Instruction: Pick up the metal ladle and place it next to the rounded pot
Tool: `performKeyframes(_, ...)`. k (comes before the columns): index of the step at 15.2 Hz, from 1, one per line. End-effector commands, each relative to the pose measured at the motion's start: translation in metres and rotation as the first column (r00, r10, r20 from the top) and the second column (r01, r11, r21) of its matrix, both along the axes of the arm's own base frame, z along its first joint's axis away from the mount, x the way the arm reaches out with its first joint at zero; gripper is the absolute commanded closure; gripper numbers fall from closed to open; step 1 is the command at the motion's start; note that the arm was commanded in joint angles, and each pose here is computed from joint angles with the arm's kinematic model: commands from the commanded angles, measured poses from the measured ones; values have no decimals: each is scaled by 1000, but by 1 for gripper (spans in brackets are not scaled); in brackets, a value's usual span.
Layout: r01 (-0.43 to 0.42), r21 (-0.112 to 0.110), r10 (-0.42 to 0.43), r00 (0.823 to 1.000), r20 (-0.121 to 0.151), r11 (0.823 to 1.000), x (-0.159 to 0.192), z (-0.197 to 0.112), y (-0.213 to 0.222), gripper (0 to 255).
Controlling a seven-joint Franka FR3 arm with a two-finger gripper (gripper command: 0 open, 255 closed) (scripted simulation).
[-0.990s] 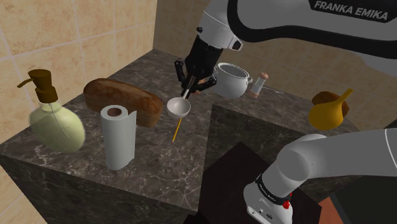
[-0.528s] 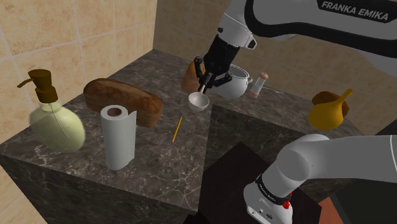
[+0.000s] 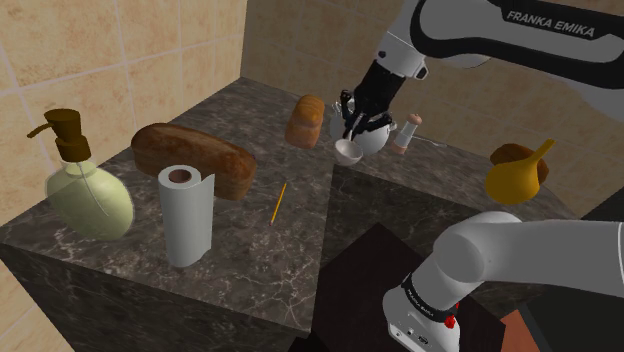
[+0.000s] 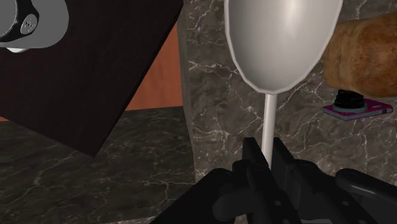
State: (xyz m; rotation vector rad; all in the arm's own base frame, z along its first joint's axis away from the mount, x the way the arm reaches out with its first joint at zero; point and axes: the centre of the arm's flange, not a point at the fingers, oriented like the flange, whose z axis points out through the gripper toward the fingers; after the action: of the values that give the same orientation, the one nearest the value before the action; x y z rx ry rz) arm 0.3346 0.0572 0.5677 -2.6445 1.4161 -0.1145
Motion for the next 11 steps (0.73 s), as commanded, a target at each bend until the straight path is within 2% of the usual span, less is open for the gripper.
performKeyframes(1, -1, 0, 1, 1000, 0, 1000, -2, 1, -30, 255)
performKeyframes(11, -1, 0, 1, 1000, 0, 1000, -17, 1, -161, 255)
